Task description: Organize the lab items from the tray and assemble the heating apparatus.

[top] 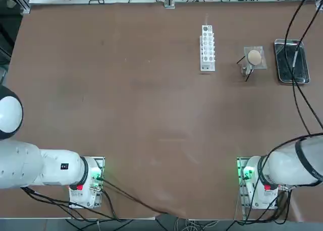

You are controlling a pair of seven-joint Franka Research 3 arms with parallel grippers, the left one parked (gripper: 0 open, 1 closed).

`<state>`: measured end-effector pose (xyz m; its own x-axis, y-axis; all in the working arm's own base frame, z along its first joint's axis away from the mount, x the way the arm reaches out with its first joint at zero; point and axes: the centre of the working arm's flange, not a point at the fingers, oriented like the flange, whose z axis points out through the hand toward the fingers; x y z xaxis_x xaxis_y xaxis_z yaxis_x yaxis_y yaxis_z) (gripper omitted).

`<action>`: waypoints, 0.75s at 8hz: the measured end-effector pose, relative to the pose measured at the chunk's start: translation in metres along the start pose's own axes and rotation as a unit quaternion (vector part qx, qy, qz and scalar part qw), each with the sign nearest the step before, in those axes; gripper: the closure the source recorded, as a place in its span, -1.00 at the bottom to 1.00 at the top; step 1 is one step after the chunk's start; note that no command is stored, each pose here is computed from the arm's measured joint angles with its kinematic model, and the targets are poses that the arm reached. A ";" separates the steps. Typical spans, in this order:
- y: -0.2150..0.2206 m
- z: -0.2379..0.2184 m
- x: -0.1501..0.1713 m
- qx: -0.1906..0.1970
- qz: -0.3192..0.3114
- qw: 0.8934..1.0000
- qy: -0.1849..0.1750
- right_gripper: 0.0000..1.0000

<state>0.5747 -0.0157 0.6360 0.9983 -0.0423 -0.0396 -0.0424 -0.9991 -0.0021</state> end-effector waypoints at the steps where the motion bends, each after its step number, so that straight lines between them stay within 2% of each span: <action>1: -0.001 0.000 -0.015 0.002 -0.002 1.000 0.010 -1.00; 4: -0.018 0.003 -0.055 0.006 -0.021 1.000 0.022 -1.00; 6: -0.025 0.001 -0.061 0.006 -0.030 0.999 0.027 -1.00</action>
<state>0.5144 0.0117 0.6371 0.9998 0.0164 0.0149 0.0166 -0.9998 -0.0145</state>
